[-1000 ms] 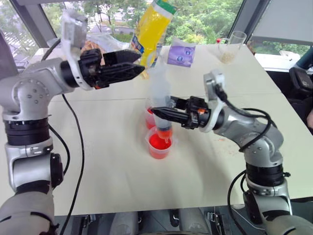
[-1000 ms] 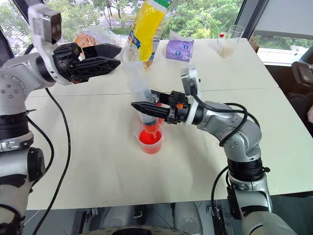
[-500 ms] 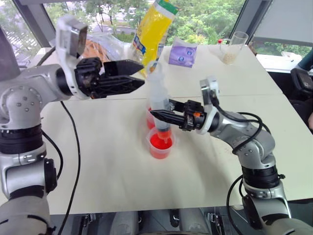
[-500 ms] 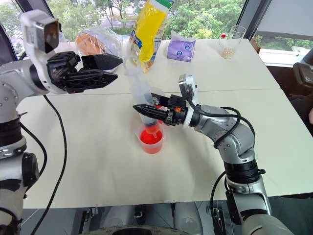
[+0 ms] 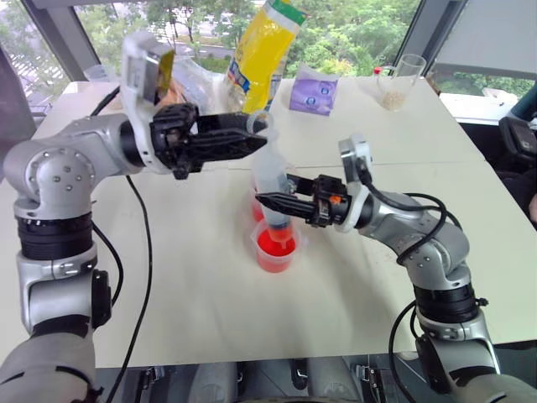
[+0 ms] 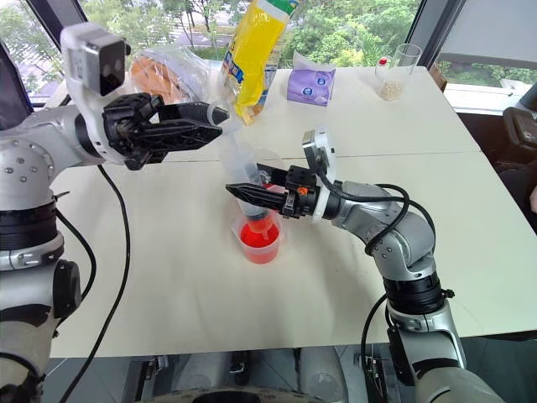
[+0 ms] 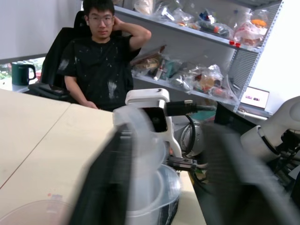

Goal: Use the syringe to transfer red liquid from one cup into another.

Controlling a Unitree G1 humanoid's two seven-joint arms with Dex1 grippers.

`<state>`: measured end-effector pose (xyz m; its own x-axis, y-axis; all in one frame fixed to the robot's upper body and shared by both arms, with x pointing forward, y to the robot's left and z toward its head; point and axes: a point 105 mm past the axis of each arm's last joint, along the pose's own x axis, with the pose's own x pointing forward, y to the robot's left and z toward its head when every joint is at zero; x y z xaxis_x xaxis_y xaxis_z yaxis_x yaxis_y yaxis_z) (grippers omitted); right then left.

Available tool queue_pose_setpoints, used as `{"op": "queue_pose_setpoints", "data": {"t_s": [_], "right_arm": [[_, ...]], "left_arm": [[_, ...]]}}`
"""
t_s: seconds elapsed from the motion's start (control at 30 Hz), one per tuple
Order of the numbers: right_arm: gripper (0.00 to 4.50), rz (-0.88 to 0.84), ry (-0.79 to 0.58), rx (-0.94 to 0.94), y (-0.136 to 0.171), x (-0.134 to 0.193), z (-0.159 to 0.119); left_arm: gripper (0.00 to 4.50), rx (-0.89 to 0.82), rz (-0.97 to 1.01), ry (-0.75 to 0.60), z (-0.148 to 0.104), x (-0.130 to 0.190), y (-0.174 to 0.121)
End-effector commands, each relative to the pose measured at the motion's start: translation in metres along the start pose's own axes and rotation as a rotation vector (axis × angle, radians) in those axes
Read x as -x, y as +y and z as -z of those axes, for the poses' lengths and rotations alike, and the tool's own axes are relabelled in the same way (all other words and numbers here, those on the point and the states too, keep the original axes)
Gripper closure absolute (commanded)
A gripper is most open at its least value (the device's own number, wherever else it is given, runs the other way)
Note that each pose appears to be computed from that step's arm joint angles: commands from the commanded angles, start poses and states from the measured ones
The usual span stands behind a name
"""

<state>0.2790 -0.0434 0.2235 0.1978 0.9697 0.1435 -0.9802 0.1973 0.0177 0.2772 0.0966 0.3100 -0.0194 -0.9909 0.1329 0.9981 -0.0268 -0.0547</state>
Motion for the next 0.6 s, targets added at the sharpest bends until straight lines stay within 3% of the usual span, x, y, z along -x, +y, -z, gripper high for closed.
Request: {"op": "queue_pose_setpoints", "data": {"t_s": [0.03,0.07,0.6], "right_arm": [[3.09,-0.012,-0.021,0.047,0.003,-0.001,-0.012],[3.09,-0.013,-0.022,0.049,0.003,-0.002,-0.013],[3.09,-0.02,-0.081,0.122,0.004,-0.007,-0.043]], "left_arm": [[4.23,-0.036,0.04,-0.002,-0.007,-0.003,-0.008],[4.48,-0.035,0.039,-0.001,-0.006,-0.003,-0.008],[4.48,-0.012,0.073,0.064,0.018,-0.011,-0.009]]}}
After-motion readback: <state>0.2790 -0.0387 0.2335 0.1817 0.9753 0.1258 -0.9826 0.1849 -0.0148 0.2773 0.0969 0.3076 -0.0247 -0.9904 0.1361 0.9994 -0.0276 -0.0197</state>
